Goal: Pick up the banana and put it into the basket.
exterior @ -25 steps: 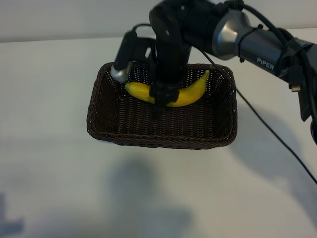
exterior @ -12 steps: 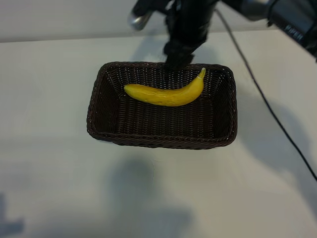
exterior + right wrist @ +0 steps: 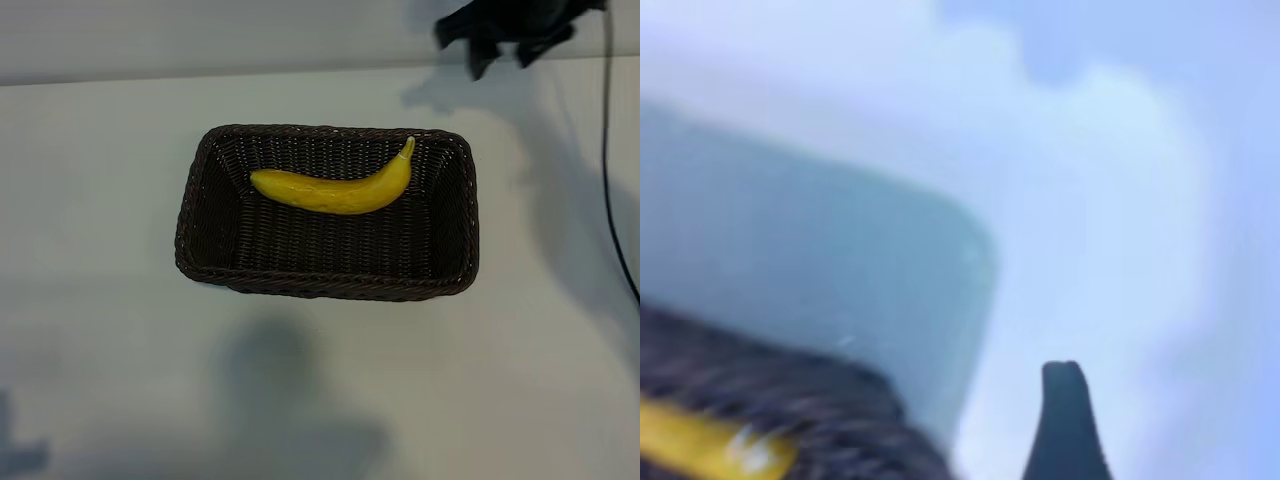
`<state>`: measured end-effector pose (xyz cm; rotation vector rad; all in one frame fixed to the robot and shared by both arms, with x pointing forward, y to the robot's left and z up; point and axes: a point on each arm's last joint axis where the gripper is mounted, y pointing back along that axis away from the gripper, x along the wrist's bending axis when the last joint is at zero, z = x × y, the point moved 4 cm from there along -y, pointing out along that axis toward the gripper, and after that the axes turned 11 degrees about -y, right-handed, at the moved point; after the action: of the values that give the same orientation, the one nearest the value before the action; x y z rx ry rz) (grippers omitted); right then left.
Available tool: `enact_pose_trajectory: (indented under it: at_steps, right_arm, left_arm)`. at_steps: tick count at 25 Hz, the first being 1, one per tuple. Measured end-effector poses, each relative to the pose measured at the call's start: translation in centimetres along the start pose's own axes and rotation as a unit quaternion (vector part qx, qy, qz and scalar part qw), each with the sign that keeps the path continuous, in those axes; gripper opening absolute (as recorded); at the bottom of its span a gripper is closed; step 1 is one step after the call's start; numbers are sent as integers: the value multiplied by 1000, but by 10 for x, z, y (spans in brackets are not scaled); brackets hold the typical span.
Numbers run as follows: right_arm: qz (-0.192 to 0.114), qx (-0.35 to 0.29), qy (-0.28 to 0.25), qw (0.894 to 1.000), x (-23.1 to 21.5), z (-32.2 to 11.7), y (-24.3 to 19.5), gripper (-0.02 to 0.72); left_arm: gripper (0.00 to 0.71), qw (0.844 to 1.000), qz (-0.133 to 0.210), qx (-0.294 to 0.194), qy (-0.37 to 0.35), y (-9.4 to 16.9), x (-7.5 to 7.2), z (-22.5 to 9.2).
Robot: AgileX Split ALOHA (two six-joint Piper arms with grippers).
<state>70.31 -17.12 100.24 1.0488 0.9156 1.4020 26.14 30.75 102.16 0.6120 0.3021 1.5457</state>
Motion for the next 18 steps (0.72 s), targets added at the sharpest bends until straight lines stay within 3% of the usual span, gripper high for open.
enact_pose_trajectory:
  at_steps: [9,18]
  right_arm:
    - [-28,-9,-97,995,-82,17,3,490]
    - [-46,-2,-92,995,-108,8,11,489]
  left_arm:
    - [538,1000,0,0,0,0,0,0]
    - [538,1000,0,0,0,0,0,0]
